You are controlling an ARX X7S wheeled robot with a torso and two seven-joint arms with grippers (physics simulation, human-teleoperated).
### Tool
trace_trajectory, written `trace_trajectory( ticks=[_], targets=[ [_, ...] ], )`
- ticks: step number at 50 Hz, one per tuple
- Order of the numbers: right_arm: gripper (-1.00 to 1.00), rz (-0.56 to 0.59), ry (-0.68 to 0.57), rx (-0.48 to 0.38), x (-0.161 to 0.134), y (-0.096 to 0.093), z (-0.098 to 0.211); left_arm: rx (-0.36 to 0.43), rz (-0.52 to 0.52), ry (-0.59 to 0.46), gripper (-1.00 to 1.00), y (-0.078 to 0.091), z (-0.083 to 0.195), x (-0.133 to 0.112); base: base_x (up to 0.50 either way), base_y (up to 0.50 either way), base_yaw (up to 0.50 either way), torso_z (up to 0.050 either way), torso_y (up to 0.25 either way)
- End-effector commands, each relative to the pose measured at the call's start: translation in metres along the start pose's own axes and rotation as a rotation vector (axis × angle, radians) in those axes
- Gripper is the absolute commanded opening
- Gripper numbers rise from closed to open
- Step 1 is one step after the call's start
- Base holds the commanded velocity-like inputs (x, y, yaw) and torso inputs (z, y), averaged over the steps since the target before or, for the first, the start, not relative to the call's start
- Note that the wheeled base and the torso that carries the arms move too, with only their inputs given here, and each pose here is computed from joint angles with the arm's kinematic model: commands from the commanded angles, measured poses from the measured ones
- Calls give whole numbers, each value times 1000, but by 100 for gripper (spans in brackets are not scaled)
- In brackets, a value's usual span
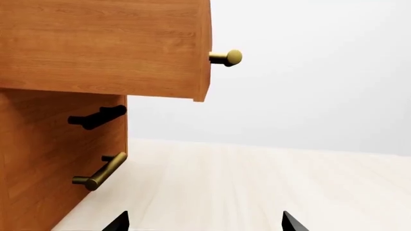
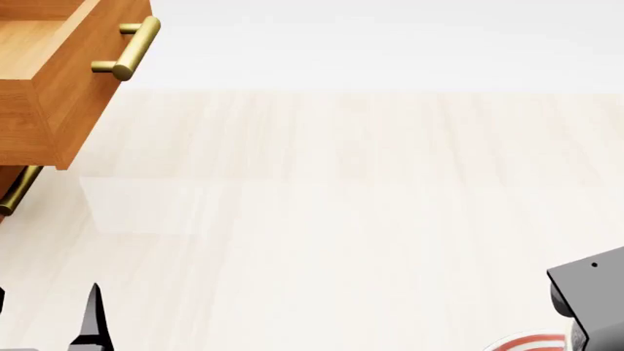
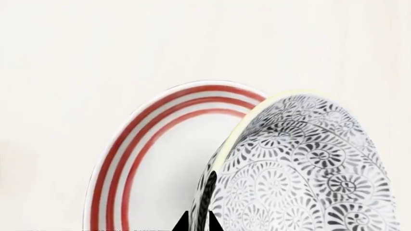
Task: Put the bowl on the plate.
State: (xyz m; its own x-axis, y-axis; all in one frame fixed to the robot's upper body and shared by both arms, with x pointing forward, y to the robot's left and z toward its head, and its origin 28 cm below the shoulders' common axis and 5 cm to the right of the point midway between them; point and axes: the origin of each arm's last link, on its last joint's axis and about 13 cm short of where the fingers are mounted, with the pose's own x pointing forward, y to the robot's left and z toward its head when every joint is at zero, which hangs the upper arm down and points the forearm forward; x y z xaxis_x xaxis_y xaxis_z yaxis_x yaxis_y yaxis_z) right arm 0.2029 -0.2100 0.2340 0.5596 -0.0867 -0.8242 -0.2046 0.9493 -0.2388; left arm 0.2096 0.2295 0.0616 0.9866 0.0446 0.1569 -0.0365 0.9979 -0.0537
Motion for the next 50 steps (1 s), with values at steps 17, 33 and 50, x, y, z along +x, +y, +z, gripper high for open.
trace_trajectory(
  ticks=[17, 33, 50],
  targets=[
    [-100, 7, 35, -57, 10, 4, 12, -9, 1, 0, 100, 1, 0, 0, 0, 0, 0, 1, 1],
    [-100, 13, 60, -81, 21, 5, 20, -10, 12, 1, 100, 4, -2, 0, 0, 0, 0, 0, 0],
    [-100, 3, 89, -52, 22, 2, 10, -8, 12, 4, 100, 4, -2, 0, 0, 0, 0, 0, 1]
  ],
)
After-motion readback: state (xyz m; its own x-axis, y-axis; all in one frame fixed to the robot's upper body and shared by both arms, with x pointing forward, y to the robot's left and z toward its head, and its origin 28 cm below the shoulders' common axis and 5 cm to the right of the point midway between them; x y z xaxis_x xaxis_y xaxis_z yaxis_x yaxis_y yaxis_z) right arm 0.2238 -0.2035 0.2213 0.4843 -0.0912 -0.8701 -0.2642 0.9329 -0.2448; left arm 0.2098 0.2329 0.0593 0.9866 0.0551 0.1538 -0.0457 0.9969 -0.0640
